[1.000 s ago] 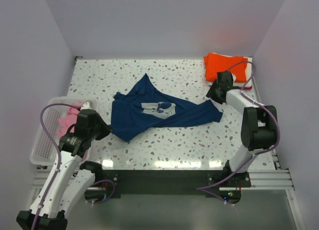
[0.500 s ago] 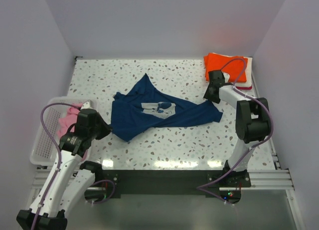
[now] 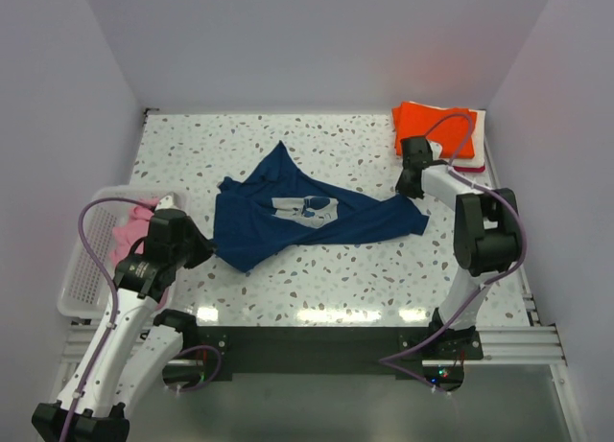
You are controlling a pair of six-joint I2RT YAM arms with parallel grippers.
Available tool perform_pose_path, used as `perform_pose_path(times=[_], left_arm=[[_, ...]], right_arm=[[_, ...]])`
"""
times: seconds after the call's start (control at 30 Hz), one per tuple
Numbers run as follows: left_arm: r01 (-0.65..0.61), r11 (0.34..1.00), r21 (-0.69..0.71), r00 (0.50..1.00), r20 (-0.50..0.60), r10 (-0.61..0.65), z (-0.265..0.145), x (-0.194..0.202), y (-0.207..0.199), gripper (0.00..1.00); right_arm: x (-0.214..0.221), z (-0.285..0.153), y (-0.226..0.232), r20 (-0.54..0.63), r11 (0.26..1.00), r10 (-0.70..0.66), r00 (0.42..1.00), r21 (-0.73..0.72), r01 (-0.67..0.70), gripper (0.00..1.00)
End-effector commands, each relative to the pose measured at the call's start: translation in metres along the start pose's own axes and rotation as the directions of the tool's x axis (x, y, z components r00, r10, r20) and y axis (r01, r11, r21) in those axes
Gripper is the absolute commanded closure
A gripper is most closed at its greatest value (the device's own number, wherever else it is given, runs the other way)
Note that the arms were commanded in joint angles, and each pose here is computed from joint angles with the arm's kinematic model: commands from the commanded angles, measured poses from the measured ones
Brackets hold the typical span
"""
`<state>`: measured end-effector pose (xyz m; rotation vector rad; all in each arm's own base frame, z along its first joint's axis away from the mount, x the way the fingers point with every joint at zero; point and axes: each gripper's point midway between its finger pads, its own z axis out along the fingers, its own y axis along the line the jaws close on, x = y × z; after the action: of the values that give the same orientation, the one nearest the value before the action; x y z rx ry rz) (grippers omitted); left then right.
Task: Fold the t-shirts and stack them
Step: Flatten the tshirt out
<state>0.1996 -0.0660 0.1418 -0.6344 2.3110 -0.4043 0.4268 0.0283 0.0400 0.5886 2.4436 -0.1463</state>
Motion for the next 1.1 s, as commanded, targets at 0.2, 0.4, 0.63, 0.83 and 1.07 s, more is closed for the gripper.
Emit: perform_pose_path(times=[0.2, 0.4, 0.63, 0.83, 1.07], left_arm=[[-0.02, 0.998, 0.062, 0.996, 0.083, 0.014, -0.014, -0.024, -0.018, 1.0], [-0.029, 0.996, 0.08, 0.994, 0.103, 0.02, -0.024, -0.03, -0.023, 1.0], [-0.036, 0.996, 0.081, 0.993, 0.115, 0.027, -0.032, -0.032, -0.022, 1.0], [-0.047, 0.996, 0.08, 0.987, 0.157, 0.034, -0.039, -0.044, -0.026, 1.0], [-0.064, 0.992, 0.111, 0.982, 0.187, 0.042, -0.038, -0.058, -0.04, 1.0]], right_arm=[[-0.004, -0.07, -0.021, 0.076, 0.997, 0.036, 0.996, -0.065, -0.032, 1.0], [0.031, -0.109, -0.048, 0.073, 0.991, 0.069, 0.995, -0.117, -0.061, 1.0], [0.091, -0.146, -0.082, 0.029, 0.977, 0.137, 0.99, -0.168, -0.131, 1.0], [0.116, -0.174, -0.093, -0.007, 0.951, 0.221, 0.975, -0.221, -0.217, 0.86], [0.121, -0.175, -0.097, -0.058, 0.958, 0.228, 0.972, -0.162, -0.235, 0.59]])
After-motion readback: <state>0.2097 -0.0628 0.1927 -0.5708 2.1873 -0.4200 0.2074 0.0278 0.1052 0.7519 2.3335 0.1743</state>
